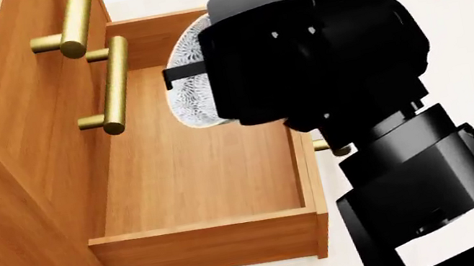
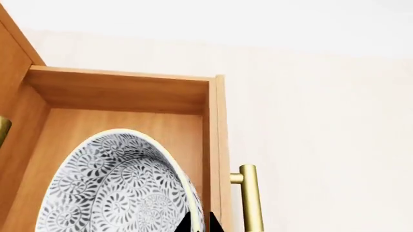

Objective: Put the bowl in the bottom drawer of the cabinet and close it.

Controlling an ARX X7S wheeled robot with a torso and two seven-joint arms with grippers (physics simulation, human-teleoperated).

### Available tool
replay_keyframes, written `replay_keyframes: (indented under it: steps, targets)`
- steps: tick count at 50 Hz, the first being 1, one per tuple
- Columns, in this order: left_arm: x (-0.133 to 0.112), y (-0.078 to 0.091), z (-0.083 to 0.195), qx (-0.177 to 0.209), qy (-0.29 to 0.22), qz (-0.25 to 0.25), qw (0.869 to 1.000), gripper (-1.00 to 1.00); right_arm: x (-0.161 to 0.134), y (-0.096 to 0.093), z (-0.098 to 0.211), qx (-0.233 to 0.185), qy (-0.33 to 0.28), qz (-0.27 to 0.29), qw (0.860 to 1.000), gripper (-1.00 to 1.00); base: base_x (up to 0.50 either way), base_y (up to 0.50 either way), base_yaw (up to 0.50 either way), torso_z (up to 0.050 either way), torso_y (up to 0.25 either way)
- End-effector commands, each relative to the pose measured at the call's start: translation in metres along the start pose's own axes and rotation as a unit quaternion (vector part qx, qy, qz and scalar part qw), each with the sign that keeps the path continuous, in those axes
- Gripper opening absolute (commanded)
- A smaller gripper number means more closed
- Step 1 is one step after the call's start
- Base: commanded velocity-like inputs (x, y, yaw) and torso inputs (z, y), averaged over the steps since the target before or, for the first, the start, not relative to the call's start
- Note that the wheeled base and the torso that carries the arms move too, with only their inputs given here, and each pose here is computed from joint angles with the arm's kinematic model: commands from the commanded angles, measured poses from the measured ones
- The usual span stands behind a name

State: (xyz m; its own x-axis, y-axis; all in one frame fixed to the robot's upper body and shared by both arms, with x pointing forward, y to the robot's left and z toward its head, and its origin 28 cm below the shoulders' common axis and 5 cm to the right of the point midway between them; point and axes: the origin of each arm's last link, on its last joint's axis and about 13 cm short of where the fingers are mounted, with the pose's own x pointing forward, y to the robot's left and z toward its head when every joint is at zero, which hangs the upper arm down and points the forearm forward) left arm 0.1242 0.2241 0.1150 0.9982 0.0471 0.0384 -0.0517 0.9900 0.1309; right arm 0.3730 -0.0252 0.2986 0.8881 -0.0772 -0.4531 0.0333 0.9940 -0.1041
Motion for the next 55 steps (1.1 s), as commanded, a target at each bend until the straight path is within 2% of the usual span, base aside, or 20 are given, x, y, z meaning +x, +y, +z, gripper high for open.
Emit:
replay_keyframes:
  steps: [1,22,42,55]
  targets:
    - [-0.003,-0.004,0.01,-0.04,-0.016,-0.026,0.999,1.0,-0.001,0.009,-0.003,0.006,-0.002,0.056,0.998,-1.0,0.0,0.0,0.0,0.0,0.0]
    - [-0.003,-0.003,0.009,-0.041,-0.015,-0.025,0.999,1.0,0.002,0.018,-0.008,0.026,0.0,0.091,0.995,-1.0,0.0,0.0,0.0,0.0,0.0]
    - [-0.003,-0.002,0.01,-0.041,-0.016,-0.024,0.999,1.0,0.01,0.024,-0.018,0.025,0.006,0.094,0.995,-1.0,0.0,0.0,0.0,0.001,0.0]
    - [-0.003,-0.002,0.01,-0.041,-0.016,-0.023,0.999,1.0,0.015,0.026,-0.025,0.052,0.009,0.119,0.991,-1.0,0.0,0.0,0.0,0.0,0.001]
